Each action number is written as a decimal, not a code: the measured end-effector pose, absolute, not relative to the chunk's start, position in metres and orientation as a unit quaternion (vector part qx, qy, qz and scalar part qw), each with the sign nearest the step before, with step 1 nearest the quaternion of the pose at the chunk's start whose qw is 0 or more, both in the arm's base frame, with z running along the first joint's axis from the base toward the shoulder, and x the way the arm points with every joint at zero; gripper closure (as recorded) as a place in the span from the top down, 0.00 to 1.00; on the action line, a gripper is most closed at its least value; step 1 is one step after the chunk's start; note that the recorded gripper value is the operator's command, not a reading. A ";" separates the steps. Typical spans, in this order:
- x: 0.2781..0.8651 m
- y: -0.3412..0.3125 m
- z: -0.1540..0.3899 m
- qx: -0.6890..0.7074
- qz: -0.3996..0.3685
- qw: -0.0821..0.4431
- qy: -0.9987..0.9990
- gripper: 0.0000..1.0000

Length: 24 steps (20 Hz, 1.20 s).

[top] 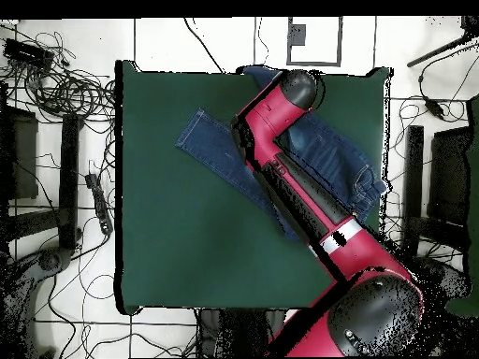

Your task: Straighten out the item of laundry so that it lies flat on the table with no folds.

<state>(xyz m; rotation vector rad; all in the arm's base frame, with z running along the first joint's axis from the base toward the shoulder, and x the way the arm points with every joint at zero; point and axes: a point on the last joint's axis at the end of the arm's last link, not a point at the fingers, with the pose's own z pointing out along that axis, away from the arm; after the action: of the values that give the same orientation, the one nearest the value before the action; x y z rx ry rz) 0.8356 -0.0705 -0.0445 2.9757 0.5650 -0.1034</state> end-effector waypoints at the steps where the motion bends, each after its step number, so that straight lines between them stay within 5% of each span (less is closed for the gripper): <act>1: 0.836 -0.070 -0.045 0.980 -0.034 0.055 0.186 1.00; 24: 0.835 -0.067 -0.044 0.981 -0.036 0.045 0.183 1.00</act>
<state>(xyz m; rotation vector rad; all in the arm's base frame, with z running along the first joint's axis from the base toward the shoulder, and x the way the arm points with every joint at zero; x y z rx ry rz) 0.8353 -0.0666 -0.0443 2.9987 0.5593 -0.1110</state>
